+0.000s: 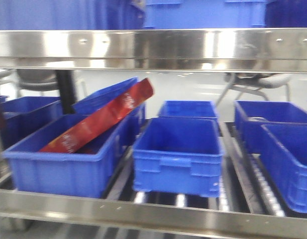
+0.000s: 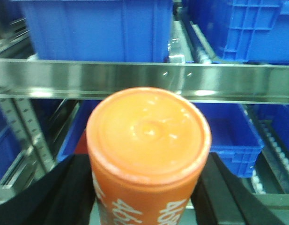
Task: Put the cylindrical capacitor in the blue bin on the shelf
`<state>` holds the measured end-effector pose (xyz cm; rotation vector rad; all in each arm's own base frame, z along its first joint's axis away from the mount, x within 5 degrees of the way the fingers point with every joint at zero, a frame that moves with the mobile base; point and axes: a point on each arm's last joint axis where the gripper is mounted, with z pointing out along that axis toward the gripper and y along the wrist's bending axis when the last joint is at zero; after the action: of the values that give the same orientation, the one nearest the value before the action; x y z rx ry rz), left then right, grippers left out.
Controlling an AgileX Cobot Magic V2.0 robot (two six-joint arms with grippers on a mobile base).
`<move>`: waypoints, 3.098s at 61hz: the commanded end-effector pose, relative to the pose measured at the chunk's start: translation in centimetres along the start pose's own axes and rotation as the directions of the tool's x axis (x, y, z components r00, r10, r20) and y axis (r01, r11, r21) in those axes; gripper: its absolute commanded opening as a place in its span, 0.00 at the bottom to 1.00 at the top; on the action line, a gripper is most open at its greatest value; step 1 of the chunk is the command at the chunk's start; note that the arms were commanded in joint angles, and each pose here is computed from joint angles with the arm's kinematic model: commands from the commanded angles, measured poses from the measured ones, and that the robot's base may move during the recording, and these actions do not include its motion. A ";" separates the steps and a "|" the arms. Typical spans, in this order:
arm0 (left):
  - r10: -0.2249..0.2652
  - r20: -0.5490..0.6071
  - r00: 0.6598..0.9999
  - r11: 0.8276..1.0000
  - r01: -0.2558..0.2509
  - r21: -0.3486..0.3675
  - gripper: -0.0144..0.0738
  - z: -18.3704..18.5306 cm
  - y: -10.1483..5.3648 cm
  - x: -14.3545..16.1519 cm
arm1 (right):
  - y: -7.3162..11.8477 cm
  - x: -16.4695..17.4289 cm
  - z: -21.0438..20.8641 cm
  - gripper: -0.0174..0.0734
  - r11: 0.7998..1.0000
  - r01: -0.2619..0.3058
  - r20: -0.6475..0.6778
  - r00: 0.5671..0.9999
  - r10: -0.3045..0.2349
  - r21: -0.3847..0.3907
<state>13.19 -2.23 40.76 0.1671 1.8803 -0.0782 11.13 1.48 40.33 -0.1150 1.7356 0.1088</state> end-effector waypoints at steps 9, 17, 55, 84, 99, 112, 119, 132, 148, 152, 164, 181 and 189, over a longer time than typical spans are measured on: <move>0.000 0.027 1.000 1.000 0.000 0.010 0.04 -0.1 -0.1 -0.3 | 0.0 -0.3 -0.1 0.12 1.000 0.000 0.033 0.999 0.000 0.001; 0.000 0.027 1.000 1.000 0.000 0.010 0.04 -0.1 -0.1 -0.3 | 0.0 -0.3 -0.1 0.12 1.000 0.000 0.033 0.999 0.000 0.001; 0.000 0.027 1.000 1.000 0.000 0.010 0.04 -0.1 -0.1 -0.3 | 0.0 -0.4 -0.1 0.12 1.000 0.000 0.035 0.999 0.000 0.002; 0.000 0.027 1.000 1.000 0.000 0.010 0.04 -0.1 -0.1 -0.3 | 0.0 -0.4 -0.1 0.12 1.000 0.000 0.035 0.999 0.000 0.002; 0.000 0.027 1.000 1.000 0.000 0.010 0.04 -0.1 -0.1 -0.3 | 0.0 -0.4 -0.1 0.12 1.000 0.000 0.035 0.999 0.000 0.002; 0.000 0.027 1.000 1.000 0.000 0.010 0.04 -0.1 -0.1 -0.3 | 0.0 -0.4 -0.1 0.12 1.000 0.000 0.035 0.999 0.000 0.002; 0.000 0.027 1.000 1.000 0.000 0.010 0.04 -0.1 -0.1 -0.3 | 0.0 -0.4 -0.1 0.12 1.000 0.000 0.035 0.999 0.000 0.002; 0.000 0.027 1.000 1.000 0.000 0.010 0.04 -0.1 -0.1 -0.3 | 0.0 -0.4 -0.1 0.12 1.000 0.000 0.035 0.999 0.000 0.002; 0.000 0.027 1.000 1.000 0.000 0.010 0.04 -0.1 -0.1 -0.3 | 0.0 -0.4 -0.1 0.12 1.000 0.000 0.035 0.999 0.000 0.002; 0.000 0.027 1.000 1.000 0.000 0.010 0.04 -0.1 -0.1 -0.3 | 0.0 -0.4 -0.1 0.12 1.000 0.000 0.035 0.999 0.000 0.002; 0.000 0.027 1.000 1.000 0.000 0.010 0.04 -0.1 -0.1 -0.3 | 0.0 -0.4 -0.1 0.12 1.000 0.000 0.035 0.999 0.000 0.002; 0.000 0.027 1.000 1.000 0.000 0.010 0.04 -0.1 -0.1 -0.3 | 0.0 -0.4 -0.1 0.12 1.000 0.000 0.035 0.999 0.000 0.002; -0.009 0.027 1.000 1.000 0.009 0.016 0.04 -0.1 -0.2 -0.3 | 0.0 -0.4 -0.1 0.12 1.000 0.000 0.035 0.999 0.000 0.002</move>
<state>13.19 -2.23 40.76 0.1671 1.8803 -0.0782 11.13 1.48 40.33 -0.1150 1.7356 0.1088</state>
